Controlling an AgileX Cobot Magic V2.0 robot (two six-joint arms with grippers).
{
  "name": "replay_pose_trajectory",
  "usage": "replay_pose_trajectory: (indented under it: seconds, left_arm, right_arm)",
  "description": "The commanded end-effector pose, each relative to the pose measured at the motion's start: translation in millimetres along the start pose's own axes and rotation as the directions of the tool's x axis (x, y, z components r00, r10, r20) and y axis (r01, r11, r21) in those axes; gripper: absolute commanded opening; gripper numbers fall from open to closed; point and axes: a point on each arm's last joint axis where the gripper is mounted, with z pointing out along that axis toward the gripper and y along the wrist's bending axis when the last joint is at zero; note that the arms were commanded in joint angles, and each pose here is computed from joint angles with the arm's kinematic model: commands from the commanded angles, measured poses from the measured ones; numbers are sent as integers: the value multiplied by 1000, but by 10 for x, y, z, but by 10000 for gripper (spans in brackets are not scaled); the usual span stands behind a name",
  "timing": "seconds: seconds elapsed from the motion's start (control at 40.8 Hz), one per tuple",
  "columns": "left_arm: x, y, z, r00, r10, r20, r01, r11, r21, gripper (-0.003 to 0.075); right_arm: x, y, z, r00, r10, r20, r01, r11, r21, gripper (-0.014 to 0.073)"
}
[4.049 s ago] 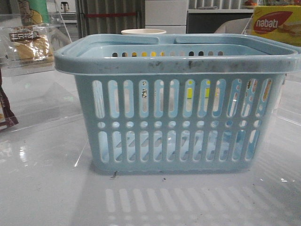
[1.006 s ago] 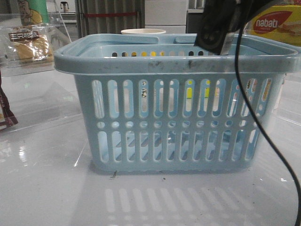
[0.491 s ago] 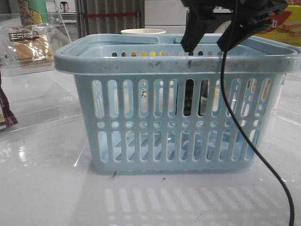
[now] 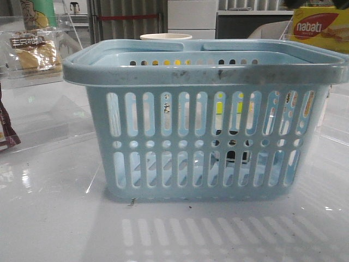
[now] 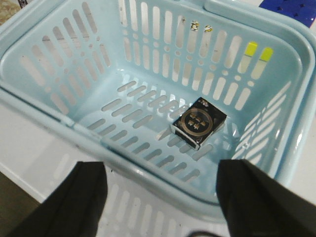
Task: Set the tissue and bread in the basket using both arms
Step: 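Reach the left gripper to the shelf and grasp the bagged bread bun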
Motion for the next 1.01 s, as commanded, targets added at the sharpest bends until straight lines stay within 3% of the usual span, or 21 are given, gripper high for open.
replay_pose_trajectory:
  seconds: [0.0, 0.172, 0.294, 0.393, 0.638, 0.982]
  left_arm:
    - [-137, -10, -38, 995, -12, 103, 11, 1000, 6, 402]
    - [-47, -14, 8, 998, -12, 69, 12, 1000, 8, 419]
    - [-38, -14, 11, 998, -12, 63, 12, 1000, 8, 551]
    - [-58, -12, 19, 997, -13, 76, 12, 1000, 7, 610]
    - [-377, -9, 311, 996, -73, 54, 71, 997, 32, 605]
    - [-966, 50, 1073, 997, -82, 4, 81, 996, 27, 605]
  right_arm:
    - [42, 3, -234, 991, -34, 127, 33, 999, 15, 571]
    - [278, 12, -424, 987, -37, 155, 35, 999, 14, 571]
    - [332, 16, -482, 986, -38, 161, 37, 999, 13, 571]
    - [330, 16, -480, 986, -38, 162, 37, 999, 13, 571]
    - [330, 16, -480, 986, -38, 162, 37, 999, 13, 571]
    - [330, 16, -480, 986, -38, 162, 37, 999, 13, 571]
